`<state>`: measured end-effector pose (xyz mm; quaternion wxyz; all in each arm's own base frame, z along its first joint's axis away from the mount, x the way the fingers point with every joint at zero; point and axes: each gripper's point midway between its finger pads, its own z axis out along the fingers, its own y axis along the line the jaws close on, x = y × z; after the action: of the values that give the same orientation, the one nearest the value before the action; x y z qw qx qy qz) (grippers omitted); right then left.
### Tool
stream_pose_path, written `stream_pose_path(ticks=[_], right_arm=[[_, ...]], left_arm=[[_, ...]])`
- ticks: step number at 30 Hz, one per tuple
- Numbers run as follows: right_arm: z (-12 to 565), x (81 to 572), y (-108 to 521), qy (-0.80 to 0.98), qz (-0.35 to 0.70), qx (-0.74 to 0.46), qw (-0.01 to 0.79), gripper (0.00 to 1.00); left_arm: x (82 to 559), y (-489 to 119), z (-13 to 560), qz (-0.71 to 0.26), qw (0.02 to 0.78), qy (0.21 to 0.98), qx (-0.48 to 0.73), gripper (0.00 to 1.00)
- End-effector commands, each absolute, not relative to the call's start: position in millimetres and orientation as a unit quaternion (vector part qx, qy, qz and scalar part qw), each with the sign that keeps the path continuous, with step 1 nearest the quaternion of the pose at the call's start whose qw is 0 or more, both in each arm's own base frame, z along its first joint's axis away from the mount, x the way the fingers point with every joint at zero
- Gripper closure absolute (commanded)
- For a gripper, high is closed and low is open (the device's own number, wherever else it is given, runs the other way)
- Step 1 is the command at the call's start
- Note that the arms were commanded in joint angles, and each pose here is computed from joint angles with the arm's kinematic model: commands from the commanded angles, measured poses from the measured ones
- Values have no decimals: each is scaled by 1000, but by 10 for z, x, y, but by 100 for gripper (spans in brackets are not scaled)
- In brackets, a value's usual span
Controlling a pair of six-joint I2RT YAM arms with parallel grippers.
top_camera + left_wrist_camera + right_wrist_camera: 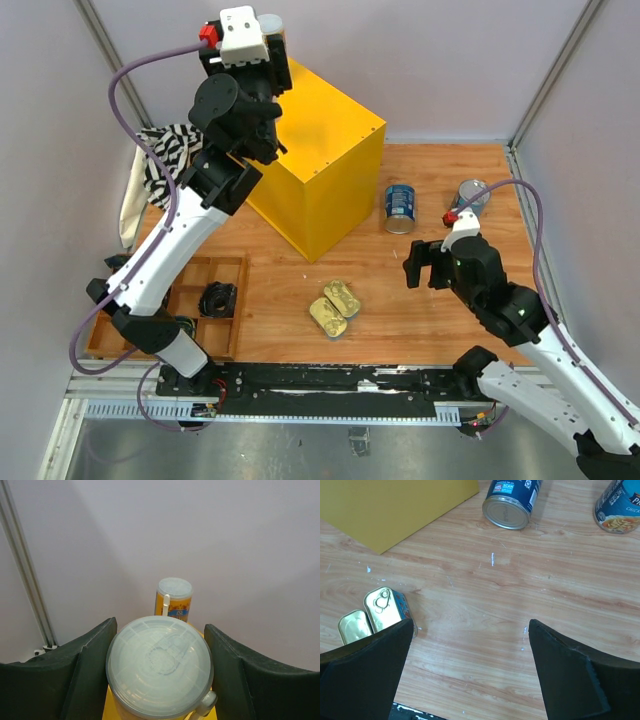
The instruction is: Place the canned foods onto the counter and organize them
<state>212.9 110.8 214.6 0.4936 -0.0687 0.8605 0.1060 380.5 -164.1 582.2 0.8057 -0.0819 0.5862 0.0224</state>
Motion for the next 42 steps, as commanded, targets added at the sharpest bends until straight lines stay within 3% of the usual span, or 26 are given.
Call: stream_pose_path(ticks=[1, 20, 42], right_arm=[[2259, 2122, 1095, 852, 124, -46, 507, 1], [2203, 2030, 890, 840, 119, 1, 530, 2], [2155, 1873, 757, 844, 112, 4, 525, 1]], left_arm=[[3754, -1379, 6339, -27, 837, 526, -148, 100], [4542, -1169, 6013, -37, 806, 558, -191, 100], [4917, -1186, 5612, 18, 781, 599, -174, 100]])
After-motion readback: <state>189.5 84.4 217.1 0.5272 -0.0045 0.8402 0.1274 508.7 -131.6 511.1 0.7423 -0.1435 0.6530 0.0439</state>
